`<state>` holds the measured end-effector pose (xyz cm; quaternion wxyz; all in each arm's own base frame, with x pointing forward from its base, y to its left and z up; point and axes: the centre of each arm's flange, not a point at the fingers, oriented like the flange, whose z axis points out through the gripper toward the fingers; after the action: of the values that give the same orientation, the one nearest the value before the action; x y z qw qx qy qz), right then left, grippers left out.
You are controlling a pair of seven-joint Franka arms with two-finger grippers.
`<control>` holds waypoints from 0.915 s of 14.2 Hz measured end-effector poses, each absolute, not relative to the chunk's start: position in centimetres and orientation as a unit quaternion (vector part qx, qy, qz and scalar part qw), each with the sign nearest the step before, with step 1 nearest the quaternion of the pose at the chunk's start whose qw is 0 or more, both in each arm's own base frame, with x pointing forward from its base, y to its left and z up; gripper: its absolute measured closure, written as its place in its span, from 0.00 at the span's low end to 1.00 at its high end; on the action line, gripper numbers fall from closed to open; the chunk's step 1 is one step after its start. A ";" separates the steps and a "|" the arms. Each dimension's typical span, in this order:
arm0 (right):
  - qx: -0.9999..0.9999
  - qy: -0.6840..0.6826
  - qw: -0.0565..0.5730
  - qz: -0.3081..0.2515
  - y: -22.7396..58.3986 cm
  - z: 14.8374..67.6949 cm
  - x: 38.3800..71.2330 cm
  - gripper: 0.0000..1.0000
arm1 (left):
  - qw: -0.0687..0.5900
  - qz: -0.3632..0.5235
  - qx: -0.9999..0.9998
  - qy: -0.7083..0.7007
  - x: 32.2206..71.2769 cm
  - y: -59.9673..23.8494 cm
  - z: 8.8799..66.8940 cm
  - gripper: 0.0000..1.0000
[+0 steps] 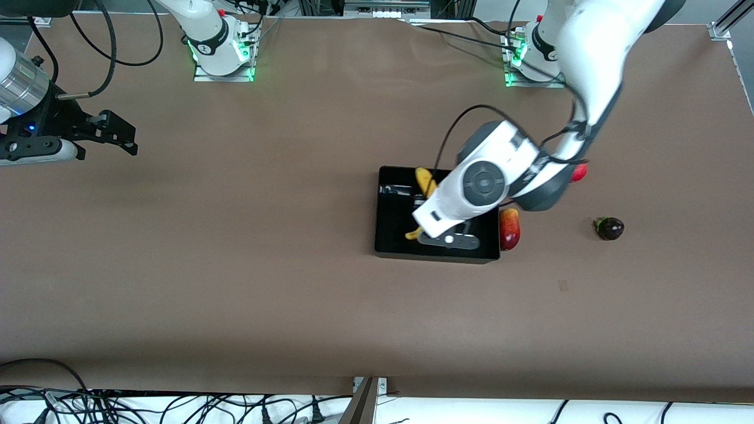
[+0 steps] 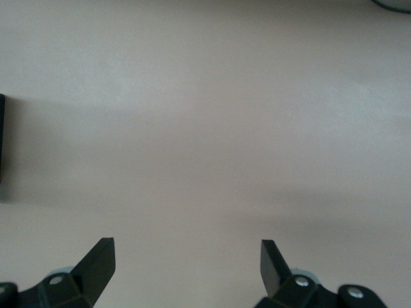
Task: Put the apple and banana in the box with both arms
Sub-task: 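Lift the banana with the left gripper and lower it into the box, then open the left gripper to release the banana in the box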
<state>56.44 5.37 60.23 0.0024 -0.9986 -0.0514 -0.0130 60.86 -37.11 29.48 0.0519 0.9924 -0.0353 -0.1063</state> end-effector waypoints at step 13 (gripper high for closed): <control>-0.999 -0.048 0.002 -0.013 5.2 60.2 56.5 0.00 | 0.032 -0.127 0.991 -0.012 62.5 -33.7 28.0 0.13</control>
<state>56.46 5.21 60.21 0.0023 -0.9987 -0.0485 -0.0127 62.45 -33.72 27.99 0.0318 0.9913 -0.0118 -0.1268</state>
